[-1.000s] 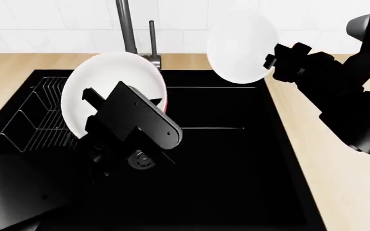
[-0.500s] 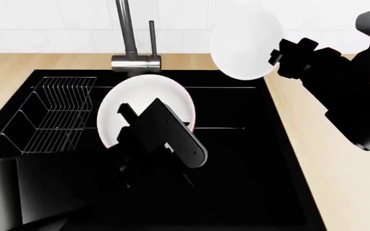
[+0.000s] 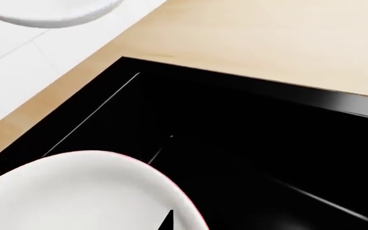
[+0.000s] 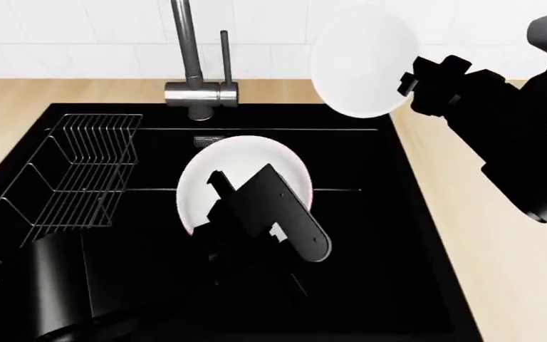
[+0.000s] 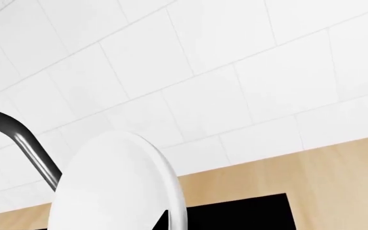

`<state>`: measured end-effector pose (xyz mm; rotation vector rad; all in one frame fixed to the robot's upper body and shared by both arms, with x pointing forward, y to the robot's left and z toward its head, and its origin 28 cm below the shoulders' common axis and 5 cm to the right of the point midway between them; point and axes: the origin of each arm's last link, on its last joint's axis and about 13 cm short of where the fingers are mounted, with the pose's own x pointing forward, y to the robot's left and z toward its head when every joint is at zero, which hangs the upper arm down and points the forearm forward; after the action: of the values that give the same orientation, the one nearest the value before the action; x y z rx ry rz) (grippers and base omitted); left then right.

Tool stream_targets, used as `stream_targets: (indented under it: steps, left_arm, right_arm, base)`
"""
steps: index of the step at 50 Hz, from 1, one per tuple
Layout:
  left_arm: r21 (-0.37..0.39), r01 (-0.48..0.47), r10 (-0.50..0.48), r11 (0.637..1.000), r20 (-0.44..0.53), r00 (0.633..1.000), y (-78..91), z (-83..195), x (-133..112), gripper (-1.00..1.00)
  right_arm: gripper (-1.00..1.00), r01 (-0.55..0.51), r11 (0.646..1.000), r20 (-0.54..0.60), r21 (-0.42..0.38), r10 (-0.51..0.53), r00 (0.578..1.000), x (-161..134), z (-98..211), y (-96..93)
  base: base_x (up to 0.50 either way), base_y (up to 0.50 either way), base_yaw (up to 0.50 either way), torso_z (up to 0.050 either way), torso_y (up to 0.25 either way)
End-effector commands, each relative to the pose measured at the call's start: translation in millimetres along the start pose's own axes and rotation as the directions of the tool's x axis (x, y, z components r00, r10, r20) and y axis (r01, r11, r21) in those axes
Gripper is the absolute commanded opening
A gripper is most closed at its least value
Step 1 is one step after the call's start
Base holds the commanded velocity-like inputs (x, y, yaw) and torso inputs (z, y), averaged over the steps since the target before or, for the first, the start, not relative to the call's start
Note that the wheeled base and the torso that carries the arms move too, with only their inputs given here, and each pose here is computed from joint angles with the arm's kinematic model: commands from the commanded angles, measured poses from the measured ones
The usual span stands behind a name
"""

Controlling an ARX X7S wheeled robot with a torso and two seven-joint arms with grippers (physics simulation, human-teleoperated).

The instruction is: Stack the bowls in the sink.

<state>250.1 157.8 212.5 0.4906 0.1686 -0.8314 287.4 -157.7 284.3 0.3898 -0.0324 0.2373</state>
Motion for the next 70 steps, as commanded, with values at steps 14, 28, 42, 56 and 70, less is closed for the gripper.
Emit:
stream_targets:
  steps: [14,28,42,56,70]
  left_arm:
    - [-0.020,-0.003,0.001,1.000,-0.086,0.996,1.9,-15,27,-1.00]
    - [-0.061,0.044,-0.051,0.997,-0.103,0.993,-0.2,-24,40,-1.00]
    - [-0.097,0.063,-0.076,0.993,-0.131,0.989,0.7,-37,51,-1.00]
    - [-0.128,0.064,-0.085,0.990,-0.163,0.983,1.8,-52,63,-1.00]
    - [-0.142,0.076,-0.101,0.987,-0.179,0.979,-2.0,-64,70,-1.00]
  right_arm:
    - [-1.00,-0.020,1.000,0.026,-0.012,0.021,0.999,1,5,2.4]
    - [-1.00,-0.023,1.000,0.024,-0.013,0.023,0.999,1,6,3.6]
    - [-1.00,-0.024,1.000,0.022,-0.012,0.024,0.999,1,5,2.5]
    - [-1.00,-0.028,1.000,0.025,-0.013,0.028,0.999,-1,6,3.4]
    - [-1.00,-0.031,0.999,0.020,-0.013,0.031,0.999,0,4,3.6]
  base:
    - [0.00,0.00,0.00,0.000,0.001]
    - [0.00,0.00,0.00,0.001,0.001]
    - [0.00,0.00,0.00,0.000,0.001]
    - [0.00,0.00,0.00,0.001,0.001]
    - [0.00,0.00,0.00,0.000,0.001]
